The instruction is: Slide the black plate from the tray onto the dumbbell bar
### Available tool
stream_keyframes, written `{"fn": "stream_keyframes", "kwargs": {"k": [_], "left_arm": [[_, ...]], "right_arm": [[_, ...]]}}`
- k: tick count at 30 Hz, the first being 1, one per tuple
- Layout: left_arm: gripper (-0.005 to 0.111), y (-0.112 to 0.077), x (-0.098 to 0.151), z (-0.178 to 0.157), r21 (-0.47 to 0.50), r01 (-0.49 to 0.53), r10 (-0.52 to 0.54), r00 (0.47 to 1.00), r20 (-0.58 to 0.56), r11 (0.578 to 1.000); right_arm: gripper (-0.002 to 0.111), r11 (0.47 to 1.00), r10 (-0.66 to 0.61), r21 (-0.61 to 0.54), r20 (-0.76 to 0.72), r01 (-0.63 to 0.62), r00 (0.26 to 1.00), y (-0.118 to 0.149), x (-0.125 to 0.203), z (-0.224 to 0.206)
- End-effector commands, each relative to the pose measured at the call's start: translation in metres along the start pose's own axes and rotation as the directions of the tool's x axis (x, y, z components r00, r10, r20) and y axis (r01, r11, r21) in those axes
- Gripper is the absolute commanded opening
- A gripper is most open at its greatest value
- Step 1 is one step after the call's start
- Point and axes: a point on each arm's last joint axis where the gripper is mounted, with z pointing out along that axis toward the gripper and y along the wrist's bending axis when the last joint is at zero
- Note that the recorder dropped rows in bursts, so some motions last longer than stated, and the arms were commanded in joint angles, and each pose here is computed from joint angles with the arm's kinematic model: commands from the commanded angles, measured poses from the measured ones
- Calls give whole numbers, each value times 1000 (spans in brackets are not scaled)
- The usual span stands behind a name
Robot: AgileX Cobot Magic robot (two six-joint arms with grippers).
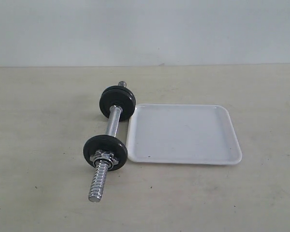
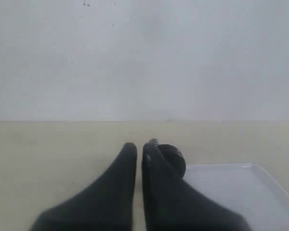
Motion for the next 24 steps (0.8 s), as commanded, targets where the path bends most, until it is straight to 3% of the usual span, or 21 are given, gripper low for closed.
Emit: {"fn": "stream_keyframes", "kwargs": {"k": [1, 8, 15, 24], "left_arm": [[4, -3, 10, -5, 61, 29, -31, 999, 26, 998], [4, -2, 22, -9, 87, 65, -67, 997, 24, 994], [4, -5, 35, -7, 138, 18, -21, 1000, 18, 990], [4, -9, 48, -6, 201, -63, 59, 998, 22, 978]], "right_arm": [[0, 999, 28, 42, 95, -32, 995, 6, 39, -10], [0, 990, 94, 82, 199, -112, 976, 7, 82, -1], [0, 962, 225, 104, 223, -252, 949, 2, 119, 25], [0, 958, 189, 165, 260, -236, 947, -2, 152, 41]]}}
